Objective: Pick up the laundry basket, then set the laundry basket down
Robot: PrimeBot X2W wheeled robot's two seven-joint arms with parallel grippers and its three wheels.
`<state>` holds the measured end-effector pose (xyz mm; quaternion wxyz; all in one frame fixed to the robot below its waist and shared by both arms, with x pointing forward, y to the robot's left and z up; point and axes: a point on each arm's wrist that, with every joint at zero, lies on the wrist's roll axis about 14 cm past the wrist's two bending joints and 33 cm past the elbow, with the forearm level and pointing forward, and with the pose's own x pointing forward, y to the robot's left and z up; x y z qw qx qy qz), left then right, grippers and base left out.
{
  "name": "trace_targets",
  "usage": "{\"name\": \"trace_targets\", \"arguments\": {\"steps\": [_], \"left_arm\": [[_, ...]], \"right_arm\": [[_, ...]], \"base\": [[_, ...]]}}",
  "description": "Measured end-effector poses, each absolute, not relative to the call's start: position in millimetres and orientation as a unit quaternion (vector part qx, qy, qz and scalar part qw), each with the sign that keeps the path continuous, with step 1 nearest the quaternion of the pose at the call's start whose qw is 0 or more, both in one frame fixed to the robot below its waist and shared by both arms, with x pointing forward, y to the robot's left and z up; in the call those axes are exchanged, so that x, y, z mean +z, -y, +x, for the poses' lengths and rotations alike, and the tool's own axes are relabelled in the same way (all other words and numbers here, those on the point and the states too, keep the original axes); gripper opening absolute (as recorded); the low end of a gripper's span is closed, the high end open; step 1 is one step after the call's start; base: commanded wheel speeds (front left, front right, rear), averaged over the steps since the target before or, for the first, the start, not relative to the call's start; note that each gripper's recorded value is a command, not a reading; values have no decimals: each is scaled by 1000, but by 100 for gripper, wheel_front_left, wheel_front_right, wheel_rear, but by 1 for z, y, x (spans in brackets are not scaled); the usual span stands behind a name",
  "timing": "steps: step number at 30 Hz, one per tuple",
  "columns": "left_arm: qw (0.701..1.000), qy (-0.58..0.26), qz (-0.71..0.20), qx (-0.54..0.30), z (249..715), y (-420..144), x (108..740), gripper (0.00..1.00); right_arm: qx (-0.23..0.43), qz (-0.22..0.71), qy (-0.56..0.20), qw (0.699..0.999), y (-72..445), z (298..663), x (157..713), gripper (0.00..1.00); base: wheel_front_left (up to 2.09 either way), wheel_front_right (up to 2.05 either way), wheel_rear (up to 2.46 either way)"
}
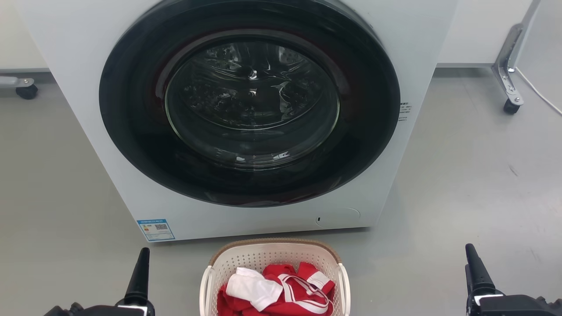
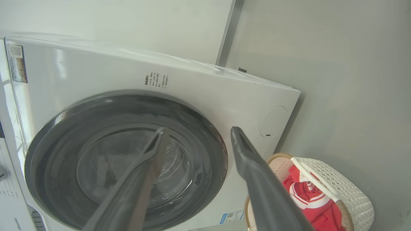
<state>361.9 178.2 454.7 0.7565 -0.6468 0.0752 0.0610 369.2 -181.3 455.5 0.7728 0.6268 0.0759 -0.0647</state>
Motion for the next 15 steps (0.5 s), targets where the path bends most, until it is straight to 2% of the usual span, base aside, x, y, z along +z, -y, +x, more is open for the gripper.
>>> {"name": "trace_targets", "arguments": {"steps": [8, 15], "left_arm": [[811, -77, -578, 45, 365, -170, 464, 100], [874, -75, -480, 25, 366, -164, 471, 100]], "right_arm": [[-49, 561, -78, 823, 172, 372, 463, 100], [-33, 483, -78, 872, 164, 374, 468, 100]], "base": [[0, 0, 0], [0, 0, 0]]}}
